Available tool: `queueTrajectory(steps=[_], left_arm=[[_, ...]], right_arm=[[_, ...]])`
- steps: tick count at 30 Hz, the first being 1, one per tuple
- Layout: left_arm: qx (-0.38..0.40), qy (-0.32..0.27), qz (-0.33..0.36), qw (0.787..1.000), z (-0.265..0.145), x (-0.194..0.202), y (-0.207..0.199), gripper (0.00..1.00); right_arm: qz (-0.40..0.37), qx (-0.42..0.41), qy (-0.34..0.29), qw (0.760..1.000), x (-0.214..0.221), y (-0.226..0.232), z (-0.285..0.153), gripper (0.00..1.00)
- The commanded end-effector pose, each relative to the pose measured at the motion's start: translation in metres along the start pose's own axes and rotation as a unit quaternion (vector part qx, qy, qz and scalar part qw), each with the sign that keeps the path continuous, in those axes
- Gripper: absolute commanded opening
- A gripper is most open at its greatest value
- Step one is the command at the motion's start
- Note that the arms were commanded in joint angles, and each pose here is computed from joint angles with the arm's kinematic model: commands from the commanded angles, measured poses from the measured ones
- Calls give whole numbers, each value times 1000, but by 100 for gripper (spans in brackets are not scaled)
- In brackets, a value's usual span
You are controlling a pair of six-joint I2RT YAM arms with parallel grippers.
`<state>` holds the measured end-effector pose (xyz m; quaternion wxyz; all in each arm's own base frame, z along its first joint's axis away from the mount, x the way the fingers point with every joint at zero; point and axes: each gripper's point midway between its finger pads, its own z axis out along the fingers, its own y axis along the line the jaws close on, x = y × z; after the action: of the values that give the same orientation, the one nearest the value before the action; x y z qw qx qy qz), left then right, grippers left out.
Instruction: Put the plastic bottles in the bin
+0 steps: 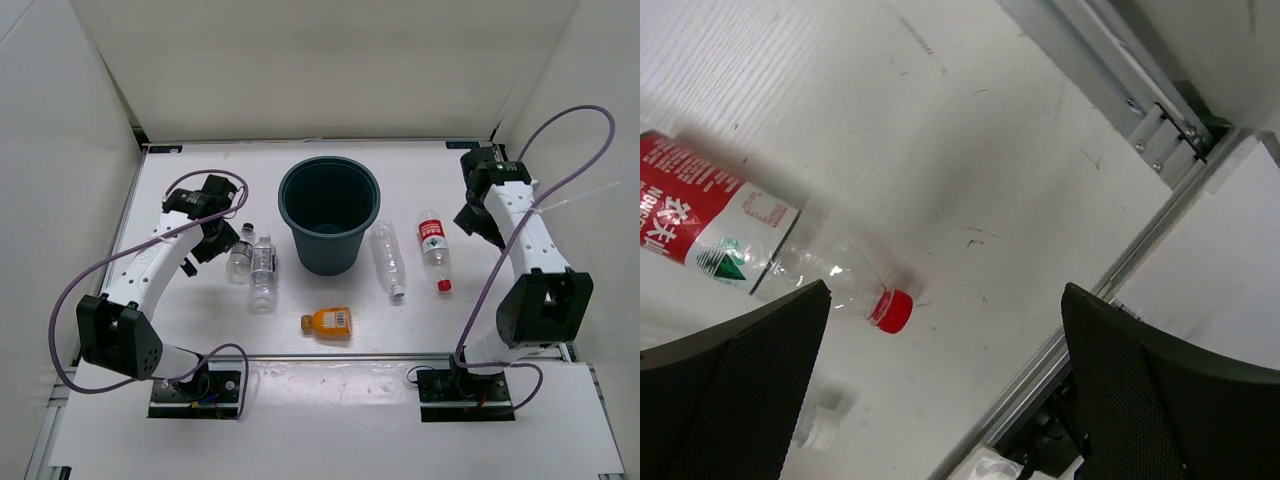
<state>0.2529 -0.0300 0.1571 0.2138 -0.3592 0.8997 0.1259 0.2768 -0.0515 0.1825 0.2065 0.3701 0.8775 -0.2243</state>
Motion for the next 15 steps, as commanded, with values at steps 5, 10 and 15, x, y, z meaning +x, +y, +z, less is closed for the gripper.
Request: queueTrajectory(steps=[5, 10, 15], left_arm=[[74, 46, 30, 996, -4, 8, -23, 100], [124, 96, 30, 987, 3, 13, -29, 100], [91, 156, 40, 983, 23, 28, -18, 100]], right_arm=[[-103, -166, 94, 976, 9, 81, -2, 100], [-128, -203, 120, 963, 19, 109, 6, 100], [-145, -195, 157, 957, 37, 130, 36, 100]])
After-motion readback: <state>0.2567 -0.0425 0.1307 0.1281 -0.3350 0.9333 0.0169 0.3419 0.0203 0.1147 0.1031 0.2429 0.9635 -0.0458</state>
